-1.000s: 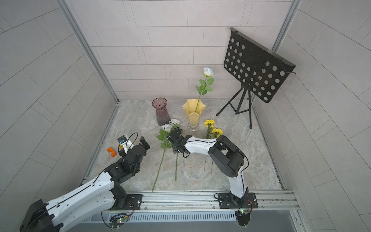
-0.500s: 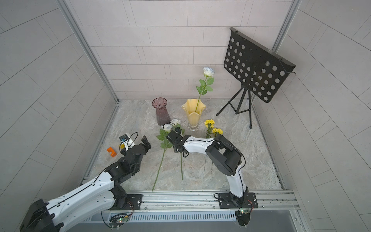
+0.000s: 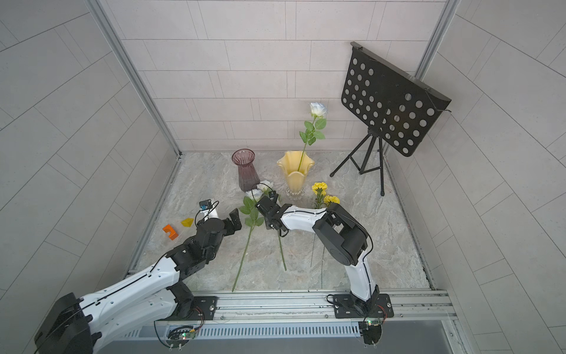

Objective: Arrange the flowers in different vases according to their colors
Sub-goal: Pick up the flower at the center of the board, then insert the flower into the vase.

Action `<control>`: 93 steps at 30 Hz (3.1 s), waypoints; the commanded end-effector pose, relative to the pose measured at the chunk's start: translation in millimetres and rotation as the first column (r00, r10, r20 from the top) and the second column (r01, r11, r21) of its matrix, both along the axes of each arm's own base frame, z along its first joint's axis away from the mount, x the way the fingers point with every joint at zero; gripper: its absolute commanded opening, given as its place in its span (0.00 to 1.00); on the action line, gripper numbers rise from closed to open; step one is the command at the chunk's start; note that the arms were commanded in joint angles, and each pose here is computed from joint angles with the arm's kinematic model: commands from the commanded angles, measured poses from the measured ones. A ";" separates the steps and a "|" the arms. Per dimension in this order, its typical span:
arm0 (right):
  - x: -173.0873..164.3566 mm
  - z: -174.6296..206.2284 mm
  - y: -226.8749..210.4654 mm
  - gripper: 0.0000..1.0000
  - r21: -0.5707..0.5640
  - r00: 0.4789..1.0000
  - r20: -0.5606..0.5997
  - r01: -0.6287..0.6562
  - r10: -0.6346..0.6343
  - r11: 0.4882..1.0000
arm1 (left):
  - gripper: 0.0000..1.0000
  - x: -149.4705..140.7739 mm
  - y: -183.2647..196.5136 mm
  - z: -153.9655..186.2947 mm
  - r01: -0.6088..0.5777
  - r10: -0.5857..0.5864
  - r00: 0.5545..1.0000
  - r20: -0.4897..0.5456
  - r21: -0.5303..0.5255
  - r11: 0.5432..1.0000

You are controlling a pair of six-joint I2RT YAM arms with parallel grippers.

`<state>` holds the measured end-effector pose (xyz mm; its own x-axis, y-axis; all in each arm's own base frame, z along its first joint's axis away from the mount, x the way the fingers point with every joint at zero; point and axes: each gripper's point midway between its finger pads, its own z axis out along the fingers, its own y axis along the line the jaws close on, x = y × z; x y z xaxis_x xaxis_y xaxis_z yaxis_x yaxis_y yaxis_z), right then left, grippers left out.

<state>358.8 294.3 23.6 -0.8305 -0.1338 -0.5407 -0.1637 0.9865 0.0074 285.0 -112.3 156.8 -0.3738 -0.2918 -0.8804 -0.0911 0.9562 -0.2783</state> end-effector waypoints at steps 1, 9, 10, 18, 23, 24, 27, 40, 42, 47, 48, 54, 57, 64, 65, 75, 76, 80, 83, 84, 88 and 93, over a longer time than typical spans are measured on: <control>-30.3 -56.5 -33.4 0.20 -0.121 0.984 -0.175 -0.003 -0.018 0.993 | 1.00 4.0 -5.1 13.7 0.016 -0.016 0.999 0.031 -0.014 1.000; -30.2 -48.5 -34.5 0.00 -0.083 0.984 -0.180 -0.005 -0.010 0.997 | 1.00 4.7 -8.3 13.1 0.030 -0.029 0.999 0.030 -0.014 0.999; -30.1 -42.7 -32.7 0.00 -0.068 0.985 -0.173 -0.007 -0.005 0.998 | 1.00 4.9 -7.2 12.6 0.024 -0.024 0.999 0.031 -0.013 1.000; -28.8 37.1 -30.8 0.00 0.038 0.998 -0.047 -0.034 0.036 0.999 | 1.00 5.9 -11.1 11.2 0.040 -0.039 0.999 0.024 -0.016 0.999; -34.6 81.7 -38.1 0.00 0.082 0.998 0.034 -0.060 0.058 0.995 | 1.00 5.9 -13.4 13.2 0.052 -0.051 0.998 0.029 -0.023 0.998; -35.8 89.4 -39.2 0.00 0.094 0.997 0.049 -0.062 0.057 0.994 | 1.00 5.7 -14.0 12.5 0.055 -0.054 0.998 0.028 -0.023 0.998; -38.3 104.6 -41.9 0.00 0.117 0.995 0.080 -0.072 0.063 0.990 | 1.00 5.8 -15.8 12.6 0.064 -0.063 0.998 0.029 -0.030 0.998; -33.4 203.8 -35.8 0.00 0.296 0.933 0.355 -0.168 0.055 0.940 | 1.00 6.7 -33.7 12.9 0.152 -0.150 0.988 0.031 -0.049 0.987; -32.4 240.9 -36.5 0.00 0.335 0.890 0.456 -0.208 0.036 0.919 | 1.00 5.7 -49.9 14.3 0.234 -0.233 0.972 0.030 -0.064 0.970; -32.7 320.6 -41.7 0.00 0.398 0.770 0.637 -0.285 -0.038 0.872 | 1.00 -2.2 -97.0 13.8 0.469 -0.468 0.883 0.030 -0.095 0.878; -31.6 335.2 -42.2 0.00 0.404 0.740 0.671 -0.300 -0.056 0.864 | 1.00 -5.0 -107.9 13.8 0.518 -0.517 0.855 0.031 -0.104 0.849; -11.9 410.8 -58.4 0.00 0.412 0.507 0.832 -0.296 -0.224 0.862 | 1.00 -16.7 -159.2 -2.7 0.703 -0.715 0.698 -0.042 -0.151 0.695; 10.4 439.4 -68.8 0.00 0.427 0.414 0.860 -0.265 -0.298 0.864 | 1.00 -16.6 -167.5 -12.6 0.714 -0.729 0.679 -0.086 -0.152 0.683; 70.5 482.9 -91.5 0.00 0.477 0.311 0.865 -0.265 -0.394 0.838 | 1.00 -5.9 -151.8 -20.8 0.645 -0.652 0.749 -0.120 -0.092 0.758; 79.7 485.1 -92.0 0.00 0.472 0.302 0.869 -0.269 -0.392 0.839 | 1.00 -4.8 -149.7 -21.9 0.635 -0.641 0.757 -0.125 -0.087 0.767; 169.3 446.3 -94.5 0.00 0.460 0.283 0.877 -0.254 -0.389 0.851 | 1.00 -2.1 -145.8 -21.8 0.617 -0.622 0.773 -0.127 -0.078 0.783; 174.7 438.1 -92.5 0.00 0.455 0.293 0.877 -0.252 -0.381 0.854 | 1.00 -2.6 -145.7 -22.5 0.617 -0.621 0.773 -0.128 -0.077 0.783; 183.5 404.8 -86.5 0.00 0.451 0.336 0.869 -0.240 -0.362 0.860 | 1.00 -2.0 -145.0 -22.5 0.614 -0.618 0.775 -0.129 -0.074 0.786; 186.5 379.4 -84.2 0.00 0.451 0.380 0.857 -0.229 -0.348 0.863 | 1.00 -2.3 -145.0 -21.7 0.615 -0.619 0.775 -0.126 -0.075 0.785; 186.3 371.8 -84.1 0.00 0.453 0.392 0.852 -0.224 -0.346 0.863 | 1.00 -2.2 -144.7 -21.6 0.613 -0.617 0.777 -0.126 -0.075 0.787; 182.8 355.1 -83.8 0.18 0.458 0.436 0.835 -0.216 -0.335 0.862 | 1.00 -2.1 -142.0 -19.3 0.606 -0.609 0.783 -0.123 -0.068 0.793; 174.5 348.2 -83.9 0.65 0.472 0.515 0.794 -0.192 -0.321 0.860 | 1.00 2.6 -127.9 -16.2 0.545 -0.546 0.830 -0.115 -0.046 0.837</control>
<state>552.0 213.6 339.4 0.0372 0.3279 -0.9440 -0.2521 0.9172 0.3087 283.7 -250.0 131.5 -0.5992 0.0054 -0.8006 0.4480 0.8310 -0.3297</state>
